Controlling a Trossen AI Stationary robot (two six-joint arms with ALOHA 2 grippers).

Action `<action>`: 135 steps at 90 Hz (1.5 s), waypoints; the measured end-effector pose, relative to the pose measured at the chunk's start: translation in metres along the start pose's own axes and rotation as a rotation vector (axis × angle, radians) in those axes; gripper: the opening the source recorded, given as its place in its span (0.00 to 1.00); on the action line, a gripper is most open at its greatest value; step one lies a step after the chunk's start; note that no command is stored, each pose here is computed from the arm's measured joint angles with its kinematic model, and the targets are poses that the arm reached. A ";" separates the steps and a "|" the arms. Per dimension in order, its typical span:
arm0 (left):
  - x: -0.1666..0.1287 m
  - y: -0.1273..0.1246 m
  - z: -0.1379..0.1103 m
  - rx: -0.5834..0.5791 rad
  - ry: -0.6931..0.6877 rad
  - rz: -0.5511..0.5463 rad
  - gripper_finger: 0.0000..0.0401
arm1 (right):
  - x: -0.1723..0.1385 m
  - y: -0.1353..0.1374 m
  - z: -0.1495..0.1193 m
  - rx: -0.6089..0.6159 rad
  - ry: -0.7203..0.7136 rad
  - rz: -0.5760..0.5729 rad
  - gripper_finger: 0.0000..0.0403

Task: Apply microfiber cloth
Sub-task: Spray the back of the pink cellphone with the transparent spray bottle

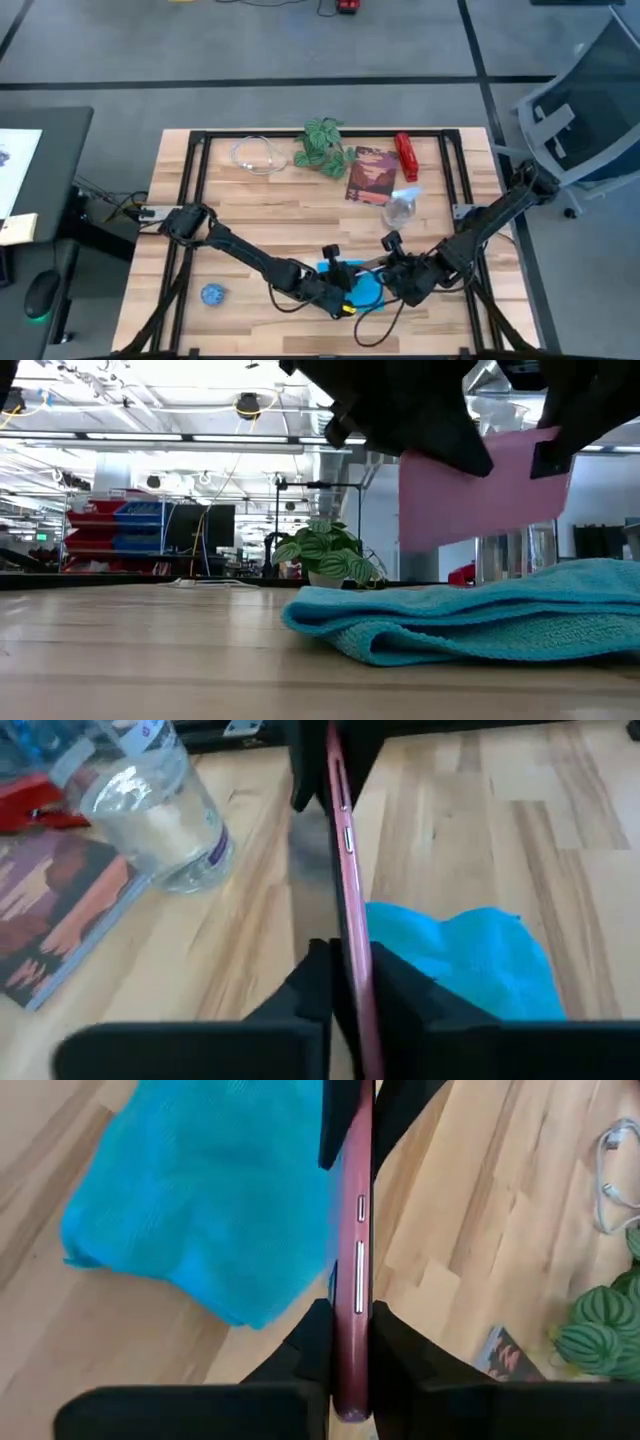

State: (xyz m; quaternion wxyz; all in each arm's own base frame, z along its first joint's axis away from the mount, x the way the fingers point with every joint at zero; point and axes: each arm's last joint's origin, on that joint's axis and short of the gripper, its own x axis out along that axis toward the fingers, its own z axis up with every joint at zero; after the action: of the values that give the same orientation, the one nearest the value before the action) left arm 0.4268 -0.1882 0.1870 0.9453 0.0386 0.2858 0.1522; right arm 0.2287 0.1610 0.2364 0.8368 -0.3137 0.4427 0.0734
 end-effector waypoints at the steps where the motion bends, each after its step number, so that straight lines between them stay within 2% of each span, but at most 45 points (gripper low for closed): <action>1: 0.000 0.000 0.000 -0.003 0.002 0.002 0.04 | 0.000 0.000 0.000 -0.003 -0.003 0.000 0.10; 16: -0.006 -0.006 -0.009 -0.041 0.033 0.009 0.02 | -0.012 0.001 0.005 -0.008 -0.050 -0.002 0.27; 33: -0.028 -0.025 -0.013 -0.101 -0.100 0.162 0.02 | -0.043 0.005 -0.002 0.063 -0.085 0.030 0.47; 49: -0.056 -0.050 -0.017 -0.171 -0.243 0.224 0.02 | -0.058 0.018 -0.031 0.222 -0.130 0.040 0.52; 64: -0.072 -0.065 -0.003 -0.144 -0.348 0.161 0.02 | -0.045 0.041 -0.050 0.378 -0.401 0.060 0.50; 79: -0.074 -0.066 0.015 -0.082 -0.436 0.080 0.01 | -0.030 0.048 -0.050 0.469 -0.722 0.070 0.49; 87: -0.070 -0.063 0.023 -0.063 -0.464 0.025 0.01 | -0.029 0.045 -0.047 0.485 -0.831 0.047 0.49; 94: -0.066 -0.059 0.027 -0.059 -0.476 0.020 0.01 | -0.032 0.042 -0.043 0.490 -0.900 0.031 0.49; 105: -0.059 -0.053 0.029 -0.060 -0.470 0.015 0.02 | -0.039 0.039 -0.037 0.436 -0.996 0.064 0.47; 115: -0.056 -0.051 0.031 -0.057 -0.469 -0.003 0.02 | -0.041 0.040 -0.037 0.424 -1.018 0.074 0.36; 128: -0.055 -0.051 0.030 -0.043 -0.460 -0.019 0.02 | -0.038 0.041 -0.038 0.394 -0.987 0.061 0.07; 135: -0.054 -0.051 0.029 -0.046 -0.447 -0.026 0.03 | -0.039 0.039 -0.036 0.398 -0.979 0.048 0.04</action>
State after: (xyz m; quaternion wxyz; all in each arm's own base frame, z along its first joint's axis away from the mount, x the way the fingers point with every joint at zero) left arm 0.4137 -0.2529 0.2311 0.9877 0.0459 0.0663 0.1343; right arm 0.1642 0.1769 0.2345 0.9871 -0.0676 0.0126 0.1449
